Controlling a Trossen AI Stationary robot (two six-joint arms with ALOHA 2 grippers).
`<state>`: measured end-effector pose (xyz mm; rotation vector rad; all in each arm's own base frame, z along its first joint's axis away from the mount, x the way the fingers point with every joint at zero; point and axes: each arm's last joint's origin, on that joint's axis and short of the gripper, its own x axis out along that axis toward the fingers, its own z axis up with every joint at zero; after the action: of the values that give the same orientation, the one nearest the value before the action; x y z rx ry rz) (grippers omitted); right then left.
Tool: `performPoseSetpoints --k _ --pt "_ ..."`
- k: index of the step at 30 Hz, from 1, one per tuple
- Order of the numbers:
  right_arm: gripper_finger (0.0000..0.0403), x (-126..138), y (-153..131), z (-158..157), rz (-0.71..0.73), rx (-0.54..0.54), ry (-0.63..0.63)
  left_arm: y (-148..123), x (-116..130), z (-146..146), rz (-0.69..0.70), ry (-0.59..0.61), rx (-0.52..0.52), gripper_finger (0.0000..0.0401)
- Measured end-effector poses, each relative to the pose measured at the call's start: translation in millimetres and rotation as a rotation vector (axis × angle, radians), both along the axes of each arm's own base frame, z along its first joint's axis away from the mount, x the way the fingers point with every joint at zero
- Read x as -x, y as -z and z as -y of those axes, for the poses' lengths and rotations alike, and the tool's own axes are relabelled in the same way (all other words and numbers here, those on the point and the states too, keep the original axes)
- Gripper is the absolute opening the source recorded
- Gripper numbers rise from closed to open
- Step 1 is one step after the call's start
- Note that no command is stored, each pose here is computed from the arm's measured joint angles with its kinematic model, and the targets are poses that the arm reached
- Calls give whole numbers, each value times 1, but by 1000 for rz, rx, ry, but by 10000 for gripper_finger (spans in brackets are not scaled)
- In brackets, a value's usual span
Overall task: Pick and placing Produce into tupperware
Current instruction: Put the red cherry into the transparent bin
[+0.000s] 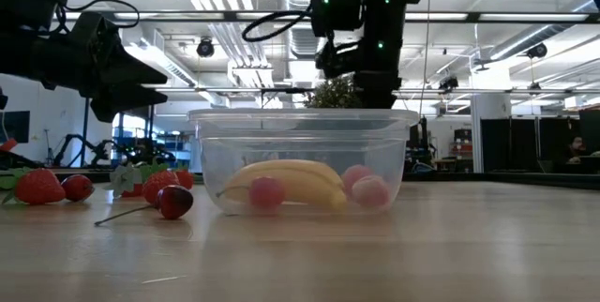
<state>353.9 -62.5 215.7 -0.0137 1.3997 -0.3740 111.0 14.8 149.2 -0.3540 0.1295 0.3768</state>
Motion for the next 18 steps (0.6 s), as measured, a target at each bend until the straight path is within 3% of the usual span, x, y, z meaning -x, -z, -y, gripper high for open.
performPoseSetpoints --k 4,10,18 --pt "233 -2 5 2 40 -100 16 0 0 0 0 0 0 233" --pt "233 -1 21 1 40 -87 -118 0 0 0 0 0 0 233" --pt "233 3 37 0 41 -78 -173 0 0 0 0 0 0 233"
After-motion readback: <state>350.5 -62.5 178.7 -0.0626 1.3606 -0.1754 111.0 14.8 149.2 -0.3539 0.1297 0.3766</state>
